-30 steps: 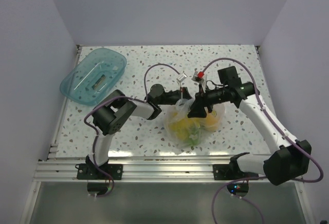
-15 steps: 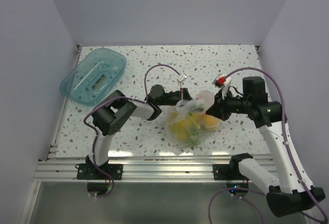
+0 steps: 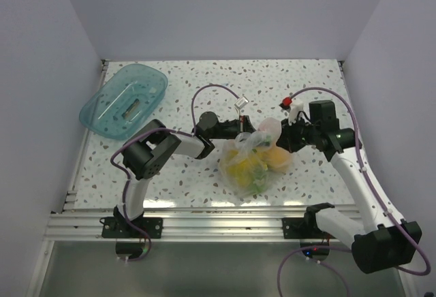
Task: Place the fake fruits into the plastic bag and tie a complex knot
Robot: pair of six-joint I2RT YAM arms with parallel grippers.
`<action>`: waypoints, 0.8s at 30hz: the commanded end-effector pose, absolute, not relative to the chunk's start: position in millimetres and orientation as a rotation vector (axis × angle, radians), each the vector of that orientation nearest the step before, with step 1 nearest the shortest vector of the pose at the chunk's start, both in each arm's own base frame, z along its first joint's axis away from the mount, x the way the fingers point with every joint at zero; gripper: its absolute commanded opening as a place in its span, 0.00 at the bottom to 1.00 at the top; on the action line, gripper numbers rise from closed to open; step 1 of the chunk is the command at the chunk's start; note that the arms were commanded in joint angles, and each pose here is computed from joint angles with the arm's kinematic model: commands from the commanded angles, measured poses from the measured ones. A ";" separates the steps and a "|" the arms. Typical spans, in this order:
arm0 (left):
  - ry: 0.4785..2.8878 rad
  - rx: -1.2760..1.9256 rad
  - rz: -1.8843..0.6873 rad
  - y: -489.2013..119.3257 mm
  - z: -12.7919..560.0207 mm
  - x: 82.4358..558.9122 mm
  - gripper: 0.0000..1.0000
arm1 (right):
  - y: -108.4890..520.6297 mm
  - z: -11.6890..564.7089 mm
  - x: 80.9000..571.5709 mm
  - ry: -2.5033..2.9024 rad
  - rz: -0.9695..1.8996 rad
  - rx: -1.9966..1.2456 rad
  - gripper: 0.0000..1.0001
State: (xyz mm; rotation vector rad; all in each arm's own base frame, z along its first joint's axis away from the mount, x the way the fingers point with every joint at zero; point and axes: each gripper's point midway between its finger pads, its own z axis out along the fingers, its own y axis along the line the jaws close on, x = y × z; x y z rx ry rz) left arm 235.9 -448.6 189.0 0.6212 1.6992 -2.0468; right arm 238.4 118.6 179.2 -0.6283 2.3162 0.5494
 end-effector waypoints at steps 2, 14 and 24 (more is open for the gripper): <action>1.410 0.721 -2.037 -444.3 243.8 228.9 0.00 | 120.7 203.3 261.8 2.181 0.522 -0.537 0.00; 1.409 0.725 -2.035 -445.0 242.3 230.2 0.00 | 150.5 205.2 260.9 2.096 0.696 -0.579 0.11; 1.448 0.730 -1.943 -446.2 233.2 243.8 0.00 | 158.5 194.8 226.9 2.132 0.804 -0.805 0.36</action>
